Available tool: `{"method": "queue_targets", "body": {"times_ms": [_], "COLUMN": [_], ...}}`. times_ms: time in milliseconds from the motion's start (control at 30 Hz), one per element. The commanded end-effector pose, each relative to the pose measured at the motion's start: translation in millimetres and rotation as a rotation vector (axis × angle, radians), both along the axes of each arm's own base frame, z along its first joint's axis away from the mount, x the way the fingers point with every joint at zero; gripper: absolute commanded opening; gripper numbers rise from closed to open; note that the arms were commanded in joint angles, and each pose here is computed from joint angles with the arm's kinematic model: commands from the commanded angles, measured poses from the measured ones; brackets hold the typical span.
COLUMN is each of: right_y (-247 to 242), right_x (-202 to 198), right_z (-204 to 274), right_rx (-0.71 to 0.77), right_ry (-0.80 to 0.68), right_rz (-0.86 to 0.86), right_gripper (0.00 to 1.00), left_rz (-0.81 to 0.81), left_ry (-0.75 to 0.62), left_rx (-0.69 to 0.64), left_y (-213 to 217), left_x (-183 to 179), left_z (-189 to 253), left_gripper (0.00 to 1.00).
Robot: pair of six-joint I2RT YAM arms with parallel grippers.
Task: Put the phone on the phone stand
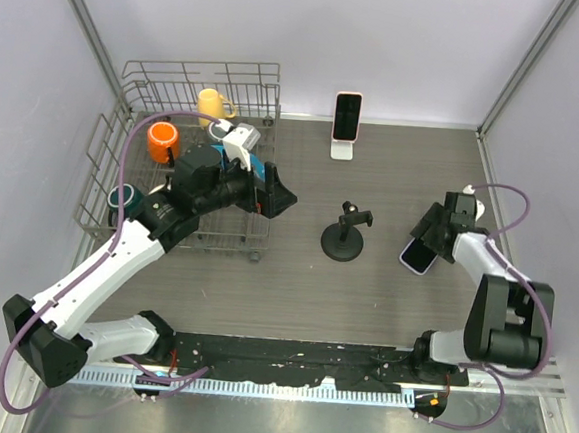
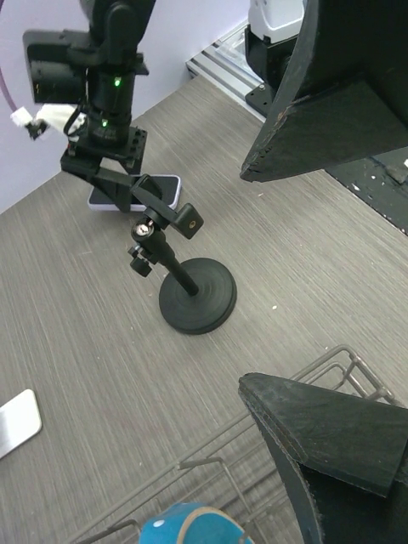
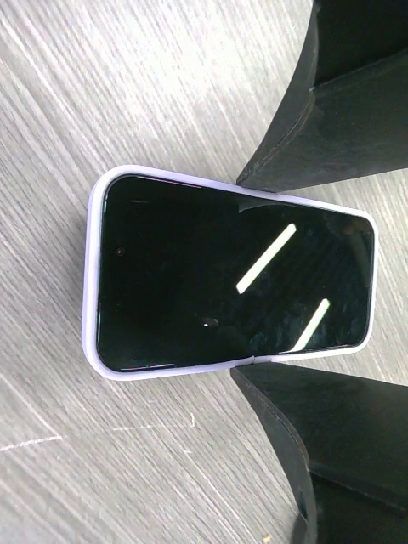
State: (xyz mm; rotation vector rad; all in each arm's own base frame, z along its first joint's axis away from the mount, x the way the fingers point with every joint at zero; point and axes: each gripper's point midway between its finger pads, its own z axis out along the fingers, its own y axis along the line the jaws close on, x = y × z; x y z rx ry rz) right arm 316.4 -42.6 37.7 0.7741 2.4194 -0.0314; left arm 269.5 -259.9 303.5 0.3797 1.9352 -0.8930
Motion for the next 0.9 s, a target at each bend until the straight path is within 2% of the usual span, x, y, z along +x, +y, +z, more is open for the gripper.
{"method": "queue_targets", "body": {"times_ms": [0,467,633,867], "right_y": [-8.7,-3.1,7.1,48.3], "right_x": [22.8,11.9,6.6,-2.8], "right_z": [48.8,123.2,173.8,240.4], "right_rx": [-0.048,-0.062,-0.063,0.000], "right_ry": [-0.245,-0.423,-0.517,-0.609], "right_rz": [-0.018,-0.007,0.036,0.183], "right_gripper": [0.01,0.01,0.01,0.01], "left_rz": [0.016,0.006,-0.009,-0.071], "left_ry": [-0.073,-0.103,-0.104,-0.099], "left_rx": [-0.011,-0.015,-0.028,-0.091], "left_y": [3.1,4.0,2.1,-7.6], "left_x": [5.8,4.4,1.3,-8.6], "left_z": [12.4,15.7,18.6,28.4], "left_gripper": [0.99,0.99,0.99,1.00]}}
